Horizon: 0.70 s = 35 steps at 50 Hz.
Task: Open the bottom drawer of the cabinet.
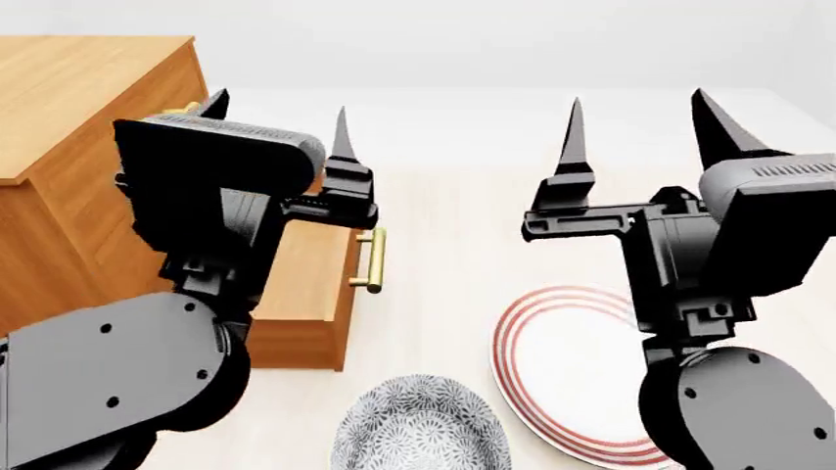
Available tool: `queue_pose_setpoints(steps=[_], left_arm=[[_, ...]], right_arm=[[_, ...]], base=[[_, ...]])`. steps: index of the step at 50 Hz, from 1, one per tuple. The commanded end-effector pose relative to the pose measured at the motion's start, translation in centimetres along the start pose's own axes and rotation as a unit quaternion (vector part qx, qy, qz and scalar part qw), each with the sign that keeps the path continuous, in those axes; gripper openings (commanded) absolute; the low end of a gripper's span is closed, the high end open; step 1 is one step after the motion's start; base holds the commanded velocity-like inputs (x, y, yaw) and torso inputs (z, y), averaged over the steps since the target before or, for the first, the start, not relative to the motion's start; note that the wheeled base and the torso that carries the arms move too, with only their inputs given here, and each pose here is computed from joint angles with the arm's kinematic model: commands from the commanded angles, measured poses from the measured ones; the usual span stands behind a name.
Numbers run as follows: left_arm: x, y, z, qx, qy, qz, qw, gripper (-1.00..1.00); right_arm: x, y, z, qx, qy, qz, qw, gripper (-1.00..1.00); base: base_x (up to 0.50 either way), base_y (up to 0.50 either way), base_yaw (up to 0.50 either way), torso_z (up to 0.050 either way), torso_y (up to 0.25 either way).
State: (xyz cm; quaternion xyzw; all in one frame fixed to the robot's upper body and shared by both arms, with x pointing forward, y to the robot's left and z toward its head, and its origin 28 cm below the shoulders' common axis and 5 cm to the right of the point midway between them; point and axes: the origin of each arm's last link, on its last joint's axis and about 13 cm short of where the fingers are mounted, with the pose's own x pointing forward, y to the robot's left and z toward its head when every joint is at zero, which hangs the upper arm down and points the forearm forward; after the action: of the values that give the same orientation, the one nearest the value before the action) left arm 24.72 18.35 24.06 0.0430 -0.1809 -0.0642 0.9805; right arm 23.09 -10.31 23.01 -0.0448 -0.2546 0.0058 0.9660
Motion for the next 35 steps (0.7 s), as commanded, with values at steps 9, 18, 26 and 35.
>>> queue_pose_setpoints(steps=[9,18,26,35], left_arm=[[-0.3,0.2,4.8,0.014,-0.092,0.015,0.996,1.00],[-0.7,0.1,6.0,0.015,-0.122,0.011,0.992,1.00],[-1.0,0.0,6.7,0.030,-0.158,0.016,0.987,1.00],[-1.4,0.0,6.9,0.033,-0.171,0.014,0.985,1.00]], right_arm=[[0.7,0.3,5.5,-0.016,-0.093,0.012,0.995,1.00],[0.1,0.5,6.8,-0.023,-0.144,0.013,0.989,1.00],[0.1,0.6,7.9,-0.035,-0.190,0.007,0.981,1.00],[0.2,0.7,8.8,-0.033,-0.211,0.013,0.977,1.00]], base=[[0.00,0.00,0.00,0.000,0.000],[0.00,0.00,0.00,0.000,0.000],[0.00,0.00,0.00,0.000,0.000],[0.00,0.00,0.00,0.000,0.000]])
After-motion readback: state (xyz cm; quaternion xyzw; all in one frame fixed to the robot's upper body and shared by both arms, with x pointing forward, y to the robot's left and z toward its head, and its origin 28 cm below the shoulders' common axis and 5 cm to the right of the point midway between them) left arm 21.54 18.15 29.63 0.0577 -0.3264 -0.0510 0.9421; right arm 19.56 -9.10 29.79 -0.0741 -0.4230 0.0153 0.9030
